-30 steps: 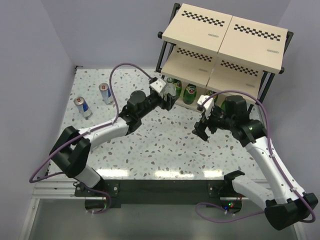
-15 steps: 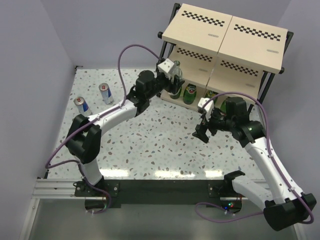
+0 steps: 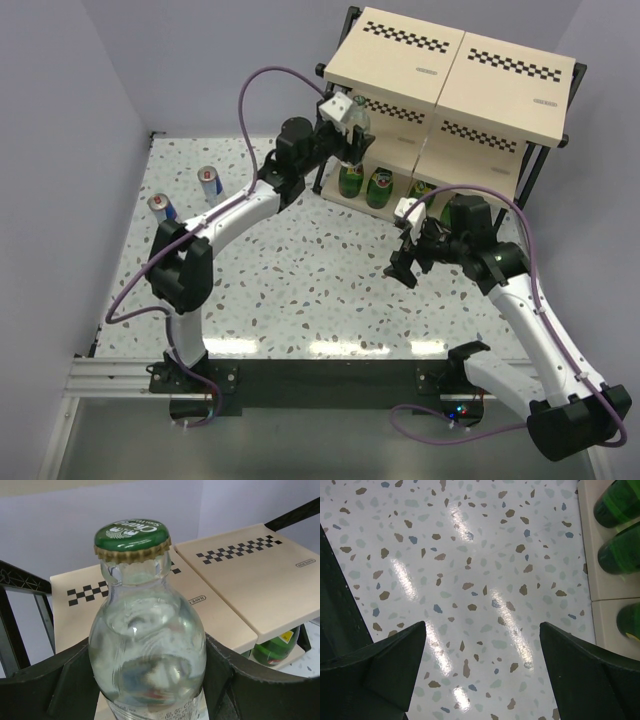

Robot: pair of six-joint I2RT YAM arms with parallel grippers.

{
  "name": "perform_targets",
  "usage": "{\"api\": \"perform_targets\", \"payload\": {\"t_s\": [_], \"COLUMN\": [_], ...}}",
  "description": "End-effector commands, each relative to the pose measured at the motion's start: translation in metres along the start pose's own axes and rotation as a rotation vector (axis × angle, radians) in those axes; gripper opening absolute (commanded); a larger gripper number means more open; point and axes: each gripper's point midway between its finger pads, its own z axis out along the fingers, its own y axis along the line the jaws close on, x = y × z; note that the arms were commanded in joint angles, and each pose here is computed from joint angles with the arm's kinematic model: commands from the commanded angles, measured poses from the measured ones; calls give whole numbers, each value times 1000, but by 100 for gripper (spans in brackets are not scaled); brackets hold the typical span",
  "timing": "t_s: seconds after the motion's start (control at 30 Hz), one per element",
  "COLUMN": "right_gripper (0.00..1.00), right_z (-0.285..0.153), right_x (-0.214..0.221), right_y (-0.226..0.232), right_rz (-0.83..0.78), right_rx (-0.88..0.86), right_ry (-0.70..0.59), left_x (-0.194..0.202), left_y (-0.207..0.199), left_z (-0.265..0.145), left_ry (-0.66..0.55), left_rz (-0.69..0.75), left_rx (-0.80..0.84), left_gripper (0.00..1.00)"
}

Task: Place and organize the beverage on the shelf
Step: Place the drink on the shelf.

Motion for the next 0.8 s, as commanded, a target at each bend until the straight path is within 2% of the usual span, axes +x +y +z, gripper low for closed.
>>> {"api": "perform_targets", "payload": {"t_s": [0.0, 0.37, 0.77], "right_gripper": [99, 99, 99], "right_z": [1, 3, 3], "right_x": [-6, -5, -3], "right_y": [-1, 0, -1], "right_rz": [-28, -24, -23], "right_rx": [-12, -16, -15], "right_ry": [-28, -25, -23], "left_x": [-106, -120, -105], "left_y": [4, 7, 29], "left_z": [-1, 4, 22], "left_ry": [-276, -304, -289], "left_rz": [60, 72, 88], "left_rx": [2, 3, -43], "left_gripper": [0, 0, 0]}}
